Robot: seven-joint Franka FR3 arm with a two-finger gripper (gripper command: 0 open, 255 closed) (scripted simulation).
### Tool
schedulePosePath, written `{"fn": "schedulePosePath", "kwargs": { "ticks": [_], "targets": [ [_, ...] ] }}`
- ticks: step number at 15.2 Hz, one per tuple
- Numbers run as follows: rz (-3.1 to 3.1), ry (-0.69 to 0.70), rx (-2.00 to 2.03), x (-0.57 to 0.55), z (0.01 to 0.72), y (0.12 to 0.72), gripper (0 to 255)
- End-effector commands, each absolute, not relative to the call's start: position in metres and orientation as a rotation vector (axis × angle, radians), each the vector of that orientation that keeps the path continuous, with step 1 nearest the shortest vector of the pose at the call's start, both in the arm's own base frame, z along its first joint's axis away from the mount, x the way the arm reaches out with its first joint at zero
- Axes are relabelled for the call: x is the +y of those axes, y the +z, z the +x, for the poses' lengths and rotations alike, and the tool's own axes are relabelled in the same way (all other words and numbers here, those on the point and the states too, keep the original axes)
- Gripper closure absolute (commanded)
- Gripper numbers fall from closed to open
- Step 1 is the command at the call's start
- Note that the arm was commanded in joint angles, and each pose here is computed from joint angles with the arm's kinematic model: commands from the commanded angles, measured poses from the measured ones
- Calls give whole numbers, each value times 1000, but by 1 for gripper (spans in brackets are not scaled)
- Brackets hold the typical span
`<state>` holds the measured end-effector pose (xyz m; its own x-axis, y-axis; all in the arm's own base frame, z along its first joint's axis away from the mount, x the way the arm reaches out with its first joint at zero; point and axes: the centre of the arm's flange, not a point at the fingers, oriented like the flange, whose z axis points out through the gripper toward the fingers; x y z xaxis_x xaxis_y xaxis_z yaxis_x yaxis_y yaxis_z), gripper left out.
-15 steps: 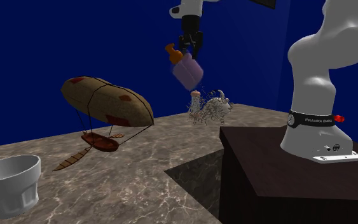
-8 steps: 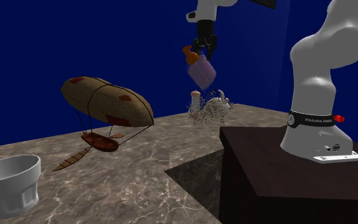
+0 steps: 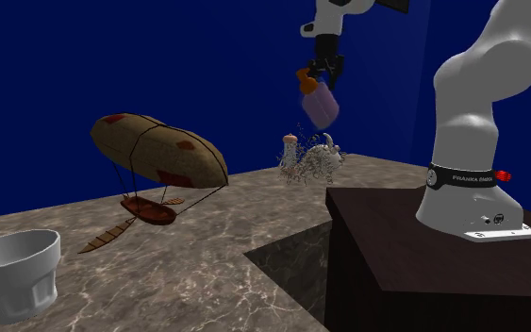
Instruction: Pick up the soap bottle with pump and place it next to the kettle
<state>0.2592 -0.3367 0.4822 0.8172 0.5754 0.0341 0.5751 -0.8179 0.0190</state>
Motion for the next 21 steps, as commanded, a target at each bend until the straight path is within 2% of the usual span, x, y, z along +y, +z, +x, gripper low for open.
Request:
{"fn": "schedulePosePath", "kwargs": {
  "ticks": [1, 21],
  "targets": [
    [2986, 60, 948, -357, 239, 482, 255],
    [2986, 60, 948, -536, 45, 483, 255]
  ]
}}
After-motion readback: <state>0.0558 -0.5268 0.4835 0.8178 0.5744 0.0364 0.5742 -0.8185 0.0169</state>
